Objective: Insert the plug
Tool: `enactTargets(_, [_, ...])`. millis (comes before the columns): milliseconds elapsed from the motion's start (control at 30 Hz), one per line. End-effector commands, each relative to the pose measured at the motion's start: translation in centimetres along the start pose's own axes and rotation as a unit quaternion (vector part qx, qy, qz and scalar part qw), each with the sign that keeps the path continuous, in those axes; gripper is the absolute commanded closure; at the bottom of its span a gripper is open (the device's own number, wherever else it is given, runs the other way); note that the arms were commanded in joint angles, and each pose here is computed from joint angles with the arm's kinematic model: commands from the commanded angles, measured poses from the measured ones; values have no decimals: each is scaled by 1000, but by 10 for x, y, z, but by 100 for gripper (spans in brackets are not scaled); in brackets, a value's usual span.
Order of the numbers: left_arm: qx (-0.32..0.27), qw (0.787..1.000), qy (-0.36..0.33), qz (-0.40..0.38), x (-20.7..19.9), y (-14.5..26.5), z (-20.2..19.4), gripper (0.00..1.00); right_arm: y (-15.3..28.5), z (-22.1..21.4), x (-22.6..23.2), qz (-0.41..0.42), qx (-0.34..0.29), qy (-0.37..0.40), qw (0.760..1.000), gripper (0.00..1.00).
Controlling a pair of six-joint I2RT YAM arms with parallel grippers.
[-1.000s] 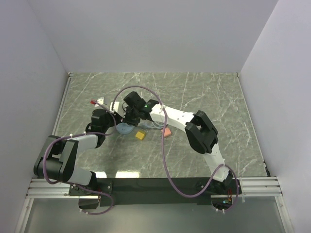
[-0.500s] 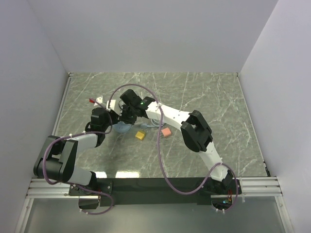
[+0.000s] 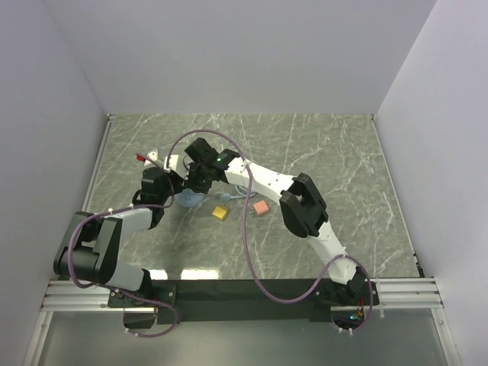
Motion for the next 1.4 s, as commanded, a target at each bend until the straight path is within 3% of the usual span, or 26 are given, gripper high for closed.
enactTargets(0, [71,995,-40,-52,-18,5,-29,96,-56,-53,39,30,92,11,995,100])
enactTargets(67, [74,995,-38,-52,-18,5,-31,99,-59,-54,43,33,92,11,995,100])
enactTargets(800, [108,992,-32,-57,-23,3,-60,99,-89,-73,59,63,122,-1,991,100])
enactTargets(1367, [57,998,-6,-19,-16,21,-41,99,-88,-79,54,49,130,-15,990,100])
Point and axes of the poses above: each gripper's point midway between its finger pads, its own y axis back along the fingers, its own x axis along the line the jaws close on, z = x × y, the point moved 5 cm from there along y, back along the fingers, and after that the axes turned 13 degrees about -y, right-handed, at the moved point
